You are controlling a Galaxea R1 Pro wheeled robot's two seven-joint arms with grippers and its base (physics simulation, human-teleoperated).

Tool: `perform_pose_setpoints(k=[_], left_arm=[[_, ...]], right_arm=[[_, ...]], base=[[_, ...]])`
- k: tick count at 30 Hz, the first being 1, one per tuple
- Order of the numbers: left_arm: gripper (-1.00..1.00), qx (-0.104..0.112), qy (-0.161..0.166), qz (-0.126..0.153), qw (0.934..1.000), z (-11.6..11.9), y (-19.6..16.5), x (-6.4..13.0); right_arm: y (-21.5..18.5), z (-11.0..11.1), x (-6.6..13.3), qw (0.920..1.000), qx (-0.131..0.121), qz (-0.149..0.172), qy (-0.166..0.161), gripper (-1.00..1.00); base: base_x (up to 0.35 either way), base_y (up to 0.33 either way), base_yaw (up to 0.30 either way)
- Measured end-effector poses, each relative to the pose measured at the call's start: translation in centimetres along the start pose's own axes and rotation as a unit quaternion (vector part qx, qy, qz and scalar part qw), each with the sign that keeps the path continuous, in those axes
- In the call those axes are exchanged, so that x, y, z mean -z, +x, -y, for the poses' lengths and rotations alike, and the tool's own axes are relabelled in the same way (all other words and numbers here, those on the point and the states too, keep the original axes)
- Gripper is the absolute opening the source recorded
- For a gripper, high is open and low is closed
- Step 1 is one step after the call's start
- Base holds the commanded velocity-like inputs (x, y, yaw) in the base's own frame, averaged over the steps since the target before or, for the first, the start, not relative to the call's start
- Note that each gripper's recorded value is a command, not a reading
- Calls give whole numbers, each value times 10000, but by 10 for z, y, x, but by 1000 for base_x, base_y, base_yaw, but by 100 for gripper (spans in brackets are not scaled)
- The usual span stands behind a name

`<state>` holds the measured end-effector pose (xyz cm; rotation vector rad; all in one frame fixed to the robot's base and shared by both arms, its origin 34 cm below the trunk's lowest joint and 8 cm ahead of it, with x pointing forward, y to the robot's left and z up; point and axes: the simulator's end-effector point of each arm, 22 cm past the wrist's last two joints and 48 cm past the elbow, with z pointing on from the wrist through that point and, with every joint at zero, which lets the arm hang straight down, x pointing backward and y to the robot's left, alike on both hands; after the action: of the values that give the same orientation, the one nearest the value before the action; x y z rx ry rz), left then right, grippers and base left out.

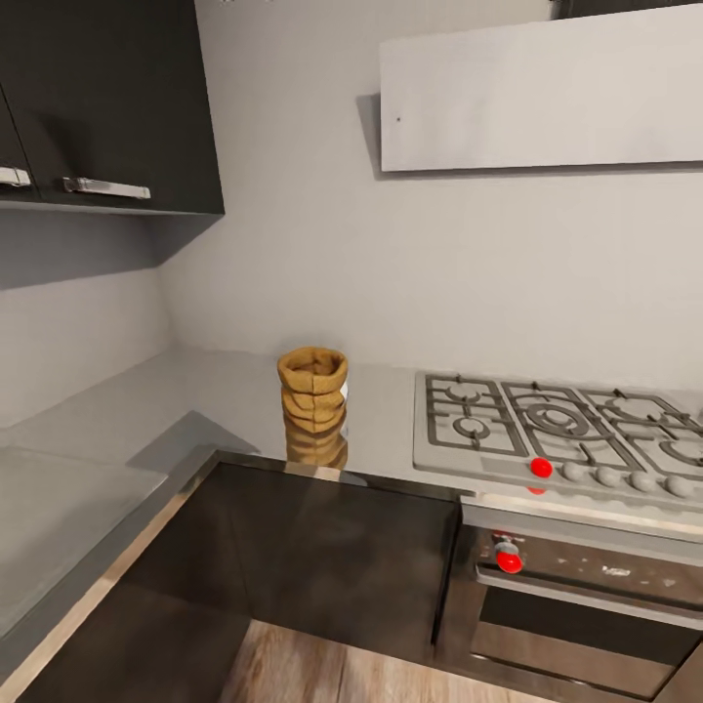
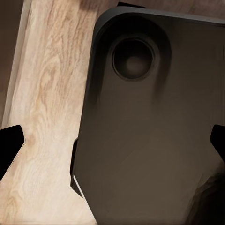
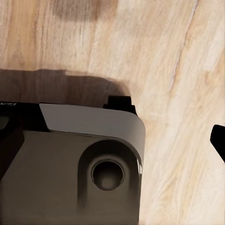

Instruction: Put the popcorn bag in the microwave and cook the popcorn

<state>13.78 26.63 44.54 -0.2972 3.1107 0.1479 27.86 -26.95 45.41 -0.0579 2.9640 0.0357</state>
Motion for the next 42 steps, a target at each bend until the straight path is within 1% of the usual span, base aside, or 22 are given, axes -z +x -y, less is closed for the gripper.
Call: perform_pose_setpoints(k=[6,24,32,36,42], left_arm=[[100,-11,-21,9,10000,-2,-1,10],[100,-17,-17,6,10000,-5,-1,38],[100,-17,-16,1,10000,-6,-1,50],[100,-17,-20,-1,10000,-7,-1,56],[100,-19,-29,-35,10000,-8,2,56]], right_arm=[[-2,3,10,10000,1,4,22,100],[-7,-1,38,10000,10,4,-1,100],[-7,-7,50,9998,167,-37,-84,100],[-7,-8,55,9998,179,-50,-91,100],[-5,-3,55,9998,195,-72,-21,100]], base=[[0,0,0],[0,0,0],[0,0,0],[0,0,0],[0,0,0]])
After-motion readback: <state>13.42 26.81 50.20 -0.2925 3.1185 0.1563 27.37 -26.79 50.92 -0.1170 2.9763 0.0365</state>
